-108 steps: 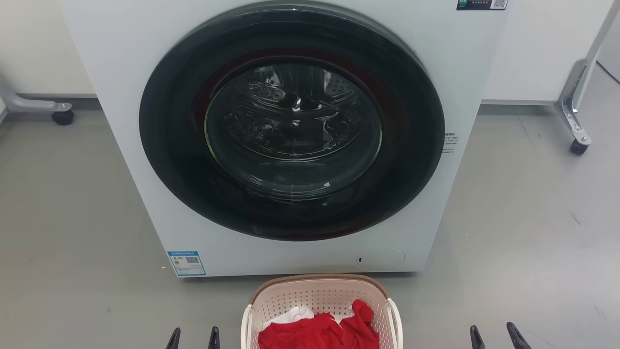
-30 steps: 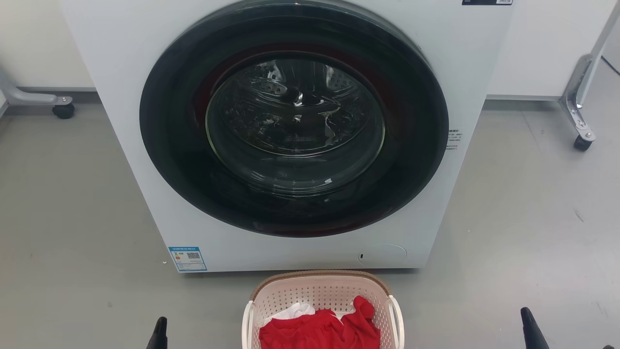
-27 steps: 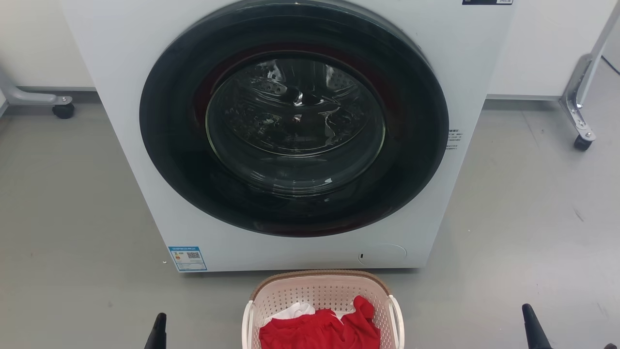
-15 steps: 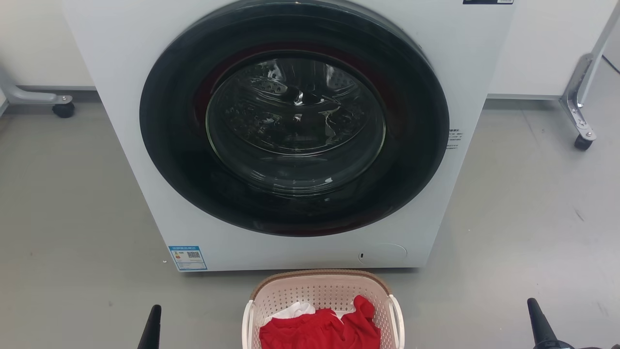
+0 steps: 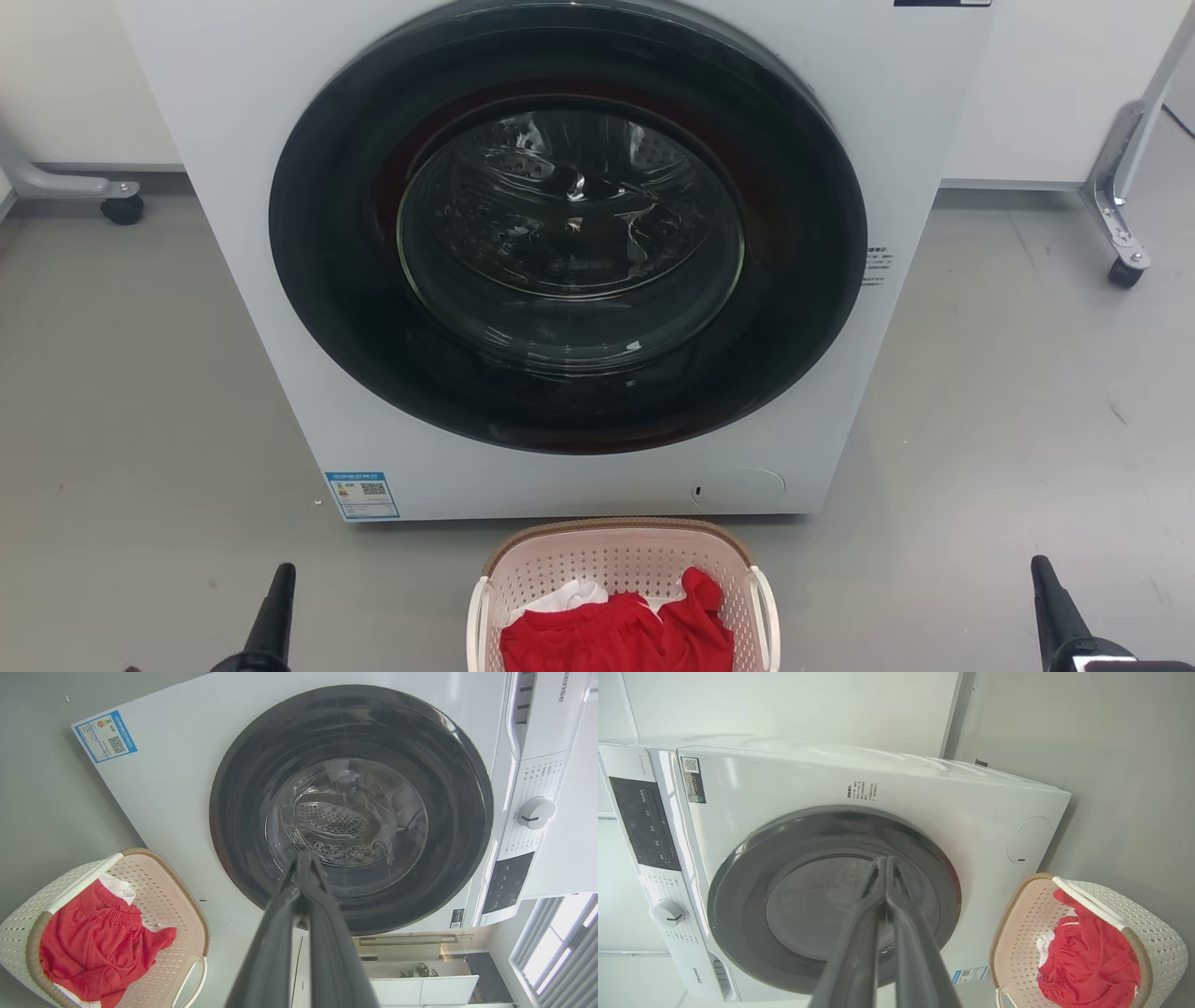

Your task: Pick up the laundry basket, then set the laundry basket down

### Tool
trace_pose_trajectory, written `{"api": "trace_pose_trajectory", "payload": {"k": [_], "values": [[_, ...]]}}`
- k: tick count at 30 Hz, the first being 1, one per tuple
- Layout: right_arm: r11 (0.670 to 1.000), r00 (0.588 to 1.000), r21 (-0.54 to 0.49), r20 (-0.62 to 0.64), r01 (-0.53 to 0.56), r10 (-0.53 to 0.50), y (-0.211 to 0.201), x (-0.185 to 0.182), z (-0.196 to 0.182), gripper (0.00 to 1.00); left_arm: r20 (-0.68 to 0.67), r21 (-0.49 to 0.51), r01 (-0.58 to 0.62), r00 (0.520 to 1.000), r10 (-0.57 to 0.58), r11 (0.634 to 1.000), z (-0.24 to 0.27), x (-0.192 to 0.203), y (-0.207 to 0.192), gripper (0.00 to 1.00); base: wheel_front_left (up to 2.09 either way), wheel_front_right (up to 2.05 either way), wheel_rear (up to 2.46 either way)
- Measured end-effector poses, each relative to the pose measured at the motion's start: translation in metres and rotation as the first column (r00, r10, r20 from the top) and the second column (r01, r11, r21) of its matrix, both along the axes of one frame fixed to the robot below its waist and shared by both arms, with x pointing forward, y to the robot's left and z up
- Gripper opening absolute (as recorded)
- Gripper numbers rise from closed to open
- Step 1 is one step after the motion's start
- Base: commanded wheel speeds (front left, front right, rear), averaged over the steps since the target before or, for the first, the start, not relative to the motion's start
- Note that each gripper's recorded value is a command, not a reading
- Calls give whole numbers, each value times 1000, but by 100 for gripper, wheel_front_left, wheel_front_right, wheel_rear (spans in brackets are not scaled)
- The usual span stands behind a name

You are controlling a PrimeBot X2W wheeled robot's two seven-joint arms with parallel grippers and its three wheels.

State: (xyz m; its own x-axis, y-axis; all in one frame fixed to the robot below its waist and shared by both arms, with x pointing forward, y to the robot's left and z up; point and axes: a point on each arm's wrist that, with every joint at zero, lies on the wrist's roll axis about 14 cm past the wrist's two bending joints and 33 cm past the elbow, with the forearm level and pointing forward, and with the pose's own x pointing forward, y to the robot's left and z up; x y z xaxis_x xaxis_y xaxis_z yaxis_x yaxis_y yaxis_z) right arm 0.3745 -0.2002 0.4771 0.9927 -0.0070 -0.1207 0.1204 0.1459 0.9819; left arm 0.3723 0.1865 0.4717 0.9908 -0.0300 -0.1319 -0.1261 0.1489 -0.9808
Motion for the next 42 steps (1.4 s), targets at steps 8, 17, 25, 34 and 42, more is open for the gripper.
{"api": "trace_pose_trajectory", "payload": {"k": [8,17,25,34,42], "values": [[991,999,134,41,23,-29,-5,4,7,0,36,-125,-21,999,26,992,9,5,5,0,0,0,0],[989,999,147,45,24,-30,-5,6,8,0,47,-148,-22,998,29,989,12,7,5,0,0,0,0],[989,998,147,48,23,-30,-5,6,9,0,47,-148,-22,998,29,989,12,7,5,0,0,0,0],[989,998,147,50,23,-30,-5,6,10,0,47,-148,-22,998,29,989,12,7,5,0,0,0,0],[989,998,147,50,23,-30,-5,7,10,0,47,-148,-22,998,29,989,12,7,5,0,0,0,0]]}}
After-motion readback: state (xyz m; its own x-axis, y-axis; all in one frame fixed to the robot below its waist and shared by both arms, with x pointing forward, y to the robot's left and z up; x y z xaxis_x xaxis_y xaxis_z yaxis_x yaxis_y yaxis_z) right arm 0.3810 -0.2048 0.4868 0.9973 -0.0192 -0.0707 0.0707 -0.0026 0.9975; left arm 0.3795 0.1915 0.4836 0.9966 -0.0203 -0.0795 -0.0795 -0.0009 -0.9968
